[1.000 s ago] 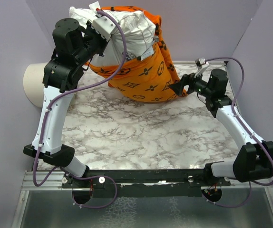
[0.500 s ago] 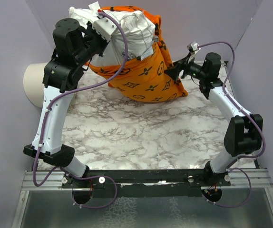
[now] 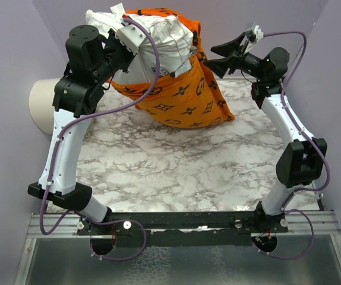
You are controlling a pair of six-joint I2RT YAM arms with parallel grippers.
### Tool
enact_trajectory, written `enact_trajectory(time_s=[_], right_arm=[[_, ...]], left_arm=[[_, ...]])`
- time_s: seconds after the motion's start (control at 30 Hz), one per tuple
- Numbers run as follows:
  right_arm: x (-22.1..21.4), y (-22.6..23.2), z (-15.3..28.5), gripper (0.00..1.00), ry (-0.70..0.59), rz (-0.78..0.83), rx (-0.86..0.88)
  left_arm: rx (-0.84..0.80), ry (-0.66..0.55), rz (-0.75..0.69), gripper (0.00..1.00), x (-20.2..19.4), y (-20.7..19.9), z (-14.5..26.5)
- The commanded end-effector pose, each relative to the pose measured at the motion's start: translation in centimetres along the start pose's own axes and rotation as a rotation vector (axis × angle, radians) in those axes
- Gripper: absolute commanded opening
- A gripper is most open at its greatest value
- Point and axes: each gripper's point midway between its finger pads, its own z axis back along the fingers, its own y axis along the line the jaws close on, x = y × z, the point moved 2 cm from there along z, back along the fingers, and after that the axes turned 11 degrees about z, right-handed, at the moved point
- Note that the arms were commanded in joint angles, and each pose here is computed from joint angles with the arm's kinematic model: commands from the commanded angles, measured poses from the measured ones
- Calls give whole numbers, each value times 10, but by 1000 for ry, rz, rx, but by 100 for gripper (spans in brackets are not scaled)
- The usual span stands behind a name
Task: Remove the pillowcase from the pillow
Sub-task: Remove the pillow from the pillowcase.
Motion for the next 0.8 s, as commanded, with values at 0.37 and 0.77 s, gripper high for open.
enact_trajectory(time_s=[0.37,0.77], right_arm=[[-33,6,-26,2,65,-123,-27],[-124,27,37,2,248,-341,-242]], left_arm=[[183,-321,-76,0,98,38,50],[652,-651,-235,0,191,106,97]])
